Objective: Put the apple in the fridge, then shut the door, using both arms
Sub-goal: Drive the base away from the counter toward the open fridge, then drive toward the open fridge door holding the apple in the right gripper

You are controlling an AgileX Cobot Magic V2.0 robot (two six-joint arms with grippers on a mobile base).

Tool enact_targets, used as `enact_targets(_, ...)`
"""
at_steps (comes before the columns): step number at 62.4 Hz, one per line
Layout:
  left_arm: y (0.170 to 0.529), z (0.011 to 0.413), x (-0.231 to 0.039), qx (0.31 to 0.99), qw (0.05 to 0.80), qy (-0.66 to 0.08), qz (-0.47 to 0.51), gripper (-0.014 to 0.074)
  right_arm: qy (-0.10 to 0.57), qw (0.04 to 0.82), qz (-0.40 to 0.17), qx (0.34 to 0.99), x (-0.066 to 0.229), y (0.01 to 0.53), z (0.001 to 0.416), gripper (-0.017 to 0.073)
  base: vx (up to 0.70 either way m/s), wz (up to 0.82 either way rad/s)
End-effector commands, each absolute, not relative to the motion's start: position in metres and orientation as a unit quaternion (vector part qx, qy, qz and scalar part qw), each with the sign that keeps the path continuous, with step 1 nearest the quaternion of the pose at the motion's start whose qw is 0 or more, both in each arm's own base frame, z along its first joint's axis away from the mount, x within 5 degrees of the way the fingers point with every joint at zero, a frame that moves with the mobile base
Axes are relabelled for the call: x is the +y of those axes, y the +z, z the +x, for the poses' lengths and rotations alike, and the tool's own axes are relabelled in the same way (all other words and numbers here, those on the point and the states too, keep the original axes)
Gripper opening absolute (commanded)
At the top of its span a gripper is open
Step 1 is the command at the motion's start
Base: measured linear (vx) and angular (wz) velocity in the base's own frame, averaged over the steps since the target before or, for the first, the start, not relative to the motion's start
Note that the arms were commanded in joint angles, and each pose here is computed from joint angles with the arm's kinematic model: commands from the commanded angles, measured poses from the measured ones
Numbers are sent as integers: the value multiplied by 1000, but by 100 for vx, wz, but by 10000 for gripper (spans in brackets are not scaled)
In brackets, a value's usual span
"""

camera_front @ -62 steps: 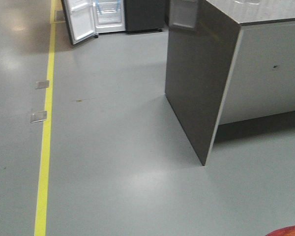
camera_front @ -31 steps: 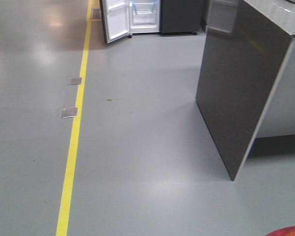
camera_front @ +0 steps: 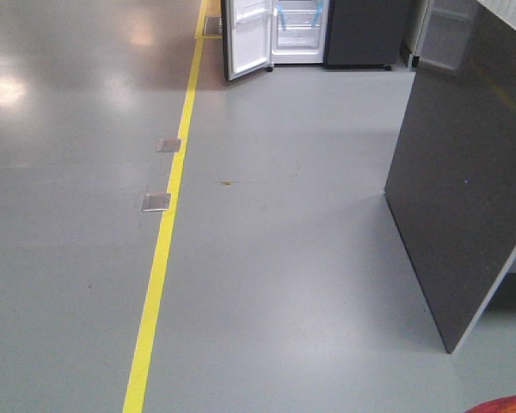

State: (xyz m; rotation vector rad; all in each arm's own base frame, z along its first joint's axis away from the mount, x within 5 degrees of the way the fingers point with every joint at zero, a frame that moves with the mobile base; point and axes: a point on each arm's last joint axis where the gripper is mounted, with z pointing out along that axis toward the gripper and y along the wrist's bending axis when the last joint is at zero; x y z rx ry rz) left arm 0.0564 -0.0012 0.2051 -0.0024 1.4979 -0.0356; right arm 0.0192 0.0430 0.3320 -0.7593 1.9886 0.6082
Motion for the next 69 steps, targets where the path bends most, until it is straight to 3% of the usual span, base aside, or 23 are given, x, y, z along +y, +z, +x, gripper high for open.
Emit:
enact_targets(1,205,56,-1,656,755,-17,-5,-6,261,482,-294,783,45,346,22,395,19,8)
enact_targets(69,205,56,-1,656,755,-17,-5,-6,261,482,-294,783,45,346,22,395,23,1)
